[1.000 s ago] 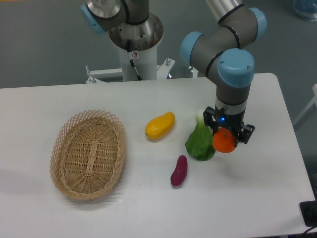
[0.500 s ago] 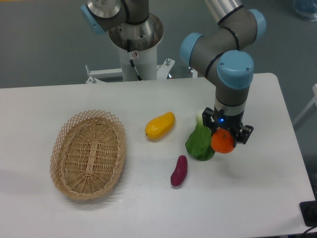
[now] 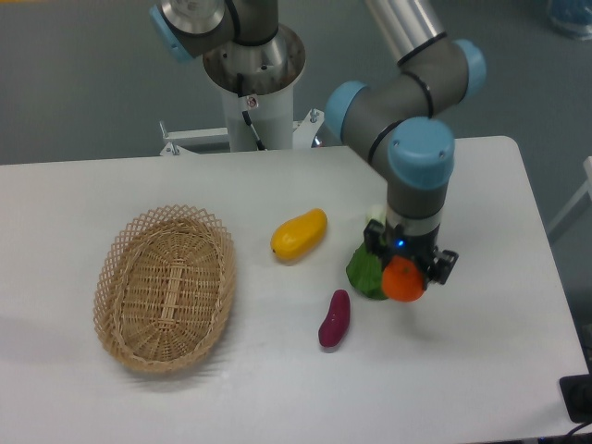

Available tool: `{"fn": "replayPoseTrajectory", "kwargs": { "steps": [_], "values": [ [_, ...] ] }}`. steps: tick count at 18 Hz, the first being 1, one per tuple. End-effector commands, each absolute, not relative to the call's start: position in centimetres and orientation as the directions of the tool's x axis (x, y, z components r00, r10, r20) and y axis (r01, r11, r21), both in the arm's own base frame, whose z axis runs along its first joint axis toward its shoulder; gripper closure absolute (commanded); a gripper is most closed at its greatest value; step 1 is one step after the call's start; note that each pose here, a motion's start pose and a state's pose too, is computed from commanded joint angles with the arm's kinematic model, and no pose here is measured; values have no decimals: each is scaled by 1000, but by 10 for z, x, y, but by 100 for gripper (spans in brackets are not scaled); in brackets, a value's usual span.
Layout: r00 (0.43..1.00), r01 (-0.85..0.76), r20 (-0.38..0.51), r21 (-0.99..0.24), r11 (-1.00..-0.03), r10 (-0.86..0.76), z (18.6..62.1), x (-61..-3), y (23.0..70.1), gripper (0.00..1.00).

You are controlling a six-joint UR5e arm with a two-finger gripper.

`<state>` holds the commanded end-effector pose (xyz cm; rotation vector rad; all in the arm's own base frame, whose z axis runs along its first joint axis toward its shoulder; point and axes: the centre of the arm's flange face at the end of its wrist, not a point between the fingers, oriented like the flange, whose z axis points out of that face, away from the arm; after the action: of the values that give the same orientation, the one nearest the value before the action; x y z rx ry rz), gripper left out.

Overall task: Place the orange on the table
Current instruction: 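Carry the orange past the bok choy toward the basket and lower it, then open the gripper to release the orange onto the table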

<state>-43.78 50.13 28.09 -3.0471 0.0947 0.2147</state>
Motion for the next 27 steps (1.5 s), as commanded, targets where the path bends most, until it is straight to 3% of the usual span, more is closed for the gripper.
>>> {"fn": "replayPoseTrajectory", "kwargs": {
  "steps": [3,9,12,15,20,24,27],
  "values": [
    [993,-8,-122,-95,-995,3,264,-410,549,40],
    [996,27,-82,-107,-994,36,246,-373,585,39],
    [997,20,-68,-98,-995,27,233,-353,605,32],
    [998,9,-53,-83,-996,14,218,-344,611,27],
    [998,4,-58,-77,-997,8,215,-343,610,0],
    [998,11,-57,-82,-997,16,219,-342,609,0],
    [996,8,-91,-105,-994,17,250,-343,602,0]
  ]
}}
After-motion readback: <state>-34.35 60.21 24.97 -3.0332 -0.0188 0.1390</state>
